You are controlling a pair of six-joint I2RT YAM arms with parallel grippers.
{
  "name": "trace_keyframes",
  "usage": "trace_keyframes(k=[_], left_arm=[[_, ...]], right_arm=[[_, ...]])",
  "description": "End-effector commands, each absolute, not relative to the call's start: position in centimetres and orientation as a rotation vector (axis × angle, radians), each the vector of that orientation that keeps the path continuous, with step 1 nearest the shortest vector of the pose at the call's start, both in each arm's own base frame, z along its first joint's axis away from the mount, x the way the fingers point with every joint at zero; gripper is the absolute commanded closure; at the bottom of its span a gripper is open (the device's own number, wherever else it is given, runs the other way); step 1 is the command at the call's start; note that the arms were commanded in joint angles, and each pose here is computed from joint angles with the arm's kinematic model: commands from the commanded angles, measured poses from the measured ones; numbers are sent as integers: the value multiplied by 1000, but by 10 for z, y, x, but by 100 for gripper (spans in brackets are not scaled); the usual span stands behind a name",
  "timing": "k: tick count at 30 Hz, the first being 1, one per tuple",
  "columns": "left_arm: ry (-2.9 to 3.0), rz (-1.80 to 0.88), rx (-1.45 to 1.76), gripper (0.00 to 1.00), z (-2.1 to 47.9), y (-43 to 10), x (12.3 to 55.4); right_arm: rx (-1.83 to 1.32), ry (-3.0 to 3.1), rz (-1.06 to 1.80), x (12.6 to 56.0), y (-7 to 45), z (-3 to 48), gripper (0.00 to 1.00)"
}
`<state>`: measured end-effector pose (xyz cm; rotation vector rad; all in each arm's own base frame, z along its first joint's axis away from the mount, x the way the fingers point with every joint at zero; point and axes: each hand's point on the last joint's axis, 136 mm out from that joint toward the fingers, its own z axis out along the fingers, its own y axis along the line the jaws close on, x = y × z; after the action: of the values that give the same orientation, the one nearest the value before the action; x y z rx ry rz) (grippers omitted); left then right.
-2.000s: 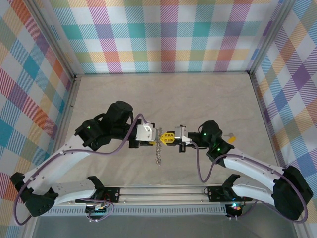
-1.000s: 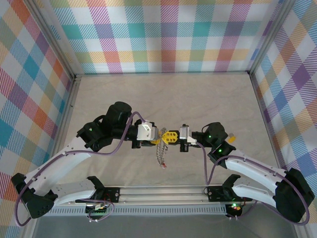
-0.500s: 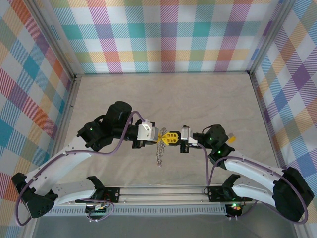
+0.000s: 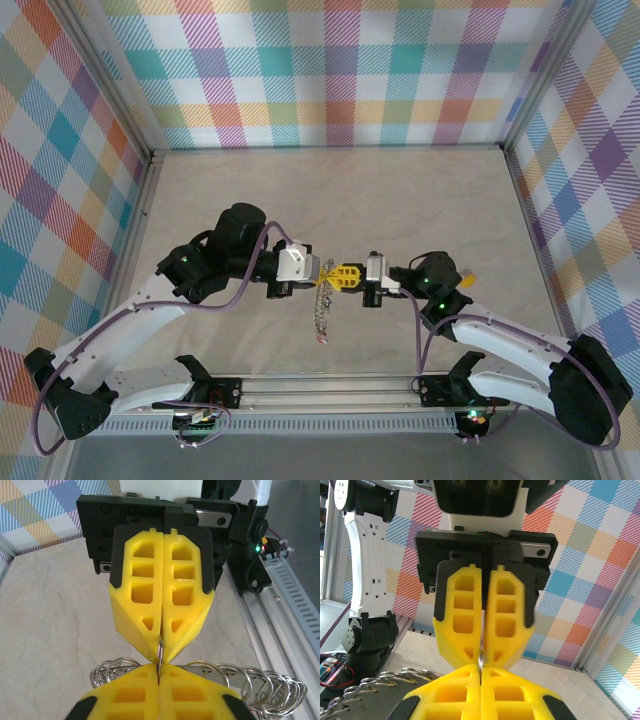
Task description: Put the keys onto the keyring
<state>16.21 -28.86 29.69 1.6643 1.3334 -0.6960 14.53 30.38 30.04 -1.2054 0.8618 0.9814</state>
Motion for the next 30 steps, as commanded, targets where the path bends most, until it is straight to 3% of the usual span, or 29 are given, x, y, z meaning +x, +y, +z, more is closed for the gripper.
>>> trace_keyframes(k=[1, 6, 8, 9, 16, 24, 28, 30], left_arm=[[1293, -730, 1661, 100, 305, -294, 163], [1287, -723, 1653, 100, 309, -294, 165], [1298, -690, 1645, 100, 309, -292, 170], [1309, -676, 1648, 100, 308, -291, 171], [1331, -655, 1675, 100, 306, -289, 173], [1307, -664, 1652, 100, 311, -288, 171], [1319, -658, 1655, 100, 309, -286, 170], [1319, -659, 1650, 100, 308, -286, 171]], right_arm=[[-1198, 766, 985, 136, 302, 319, 100], [-1199, 790, 973, 139, 302, 315, 100], [-1216, 824, 946, 142, 302, 311, 82], [-1234, 844, 931, 143, 302, 308, 80], [-1318, 973, 904, 150, 307, 287, 74], [-1292, 986, 908, 156, 310, 285, 76], [-1309, 965, 906, 153, 309, 288, 97], [-1309, 952, 906, 152, 309, 290, 100]])
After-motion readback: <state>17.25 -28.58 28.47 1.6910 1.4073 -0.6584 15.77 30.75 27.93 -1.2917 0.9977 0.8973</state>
